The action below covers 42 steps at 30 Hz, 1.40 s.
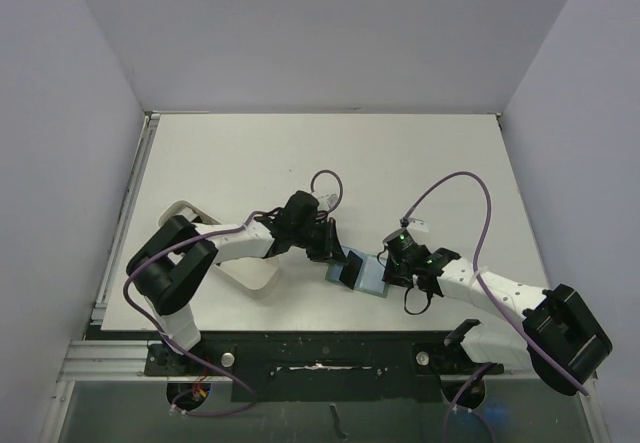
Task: Put the credit cards into the card holder
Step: Insert the credit card into the card holder.
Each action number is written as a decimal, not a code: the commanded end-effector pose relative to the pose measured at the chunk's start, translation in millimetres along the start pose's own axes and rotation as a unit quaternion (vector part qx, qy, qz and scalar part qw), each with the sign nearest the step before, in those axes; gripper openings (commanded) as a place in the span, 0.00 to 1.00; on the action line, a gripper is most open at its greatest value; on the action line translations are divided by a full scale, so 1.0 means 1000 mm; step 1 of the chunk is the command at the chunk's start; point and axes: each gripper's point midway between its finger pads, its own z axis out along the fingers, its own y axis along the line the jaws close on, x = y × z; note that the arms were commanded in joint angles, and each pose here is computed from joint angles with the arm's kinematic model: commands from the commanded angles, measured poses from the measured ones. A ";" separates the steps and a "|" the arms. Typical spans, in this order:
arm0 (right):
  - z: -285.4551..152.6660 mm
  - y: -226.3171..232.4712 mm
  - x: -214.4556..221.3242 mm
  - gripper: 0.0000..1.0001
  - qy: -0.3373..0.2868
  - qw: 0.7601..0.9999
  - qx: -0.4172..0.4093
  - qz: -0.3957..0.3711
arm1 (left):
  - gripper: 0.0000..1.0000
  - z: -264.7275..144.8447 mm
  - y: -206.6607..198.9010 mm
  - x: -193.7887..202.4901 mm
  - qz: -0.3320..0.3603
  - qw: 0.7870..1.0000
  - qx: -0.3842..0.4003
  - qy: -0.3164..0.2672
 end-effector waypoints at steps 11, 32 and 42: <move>0.005 0.000 -0.001 0.19 -0.011 1.000 -0.005 0.015 | 0.00 0.010 -0.024 -0.015 0.032 0.998 0.058 -0.009; 0.006 -0.002 0.001 0.19 -0.011 1.000 -0.002 0.016 | 0.00 0.020 -0.020 -0.017 0.040 0.998 0.048 -0.007; 0.006 -0.001 0.001 0.19 -0.011 1.000 -0.004 0.017 | 0.00 0.031 -0.003 -0.015 0.032 0.999 0.017 -0.001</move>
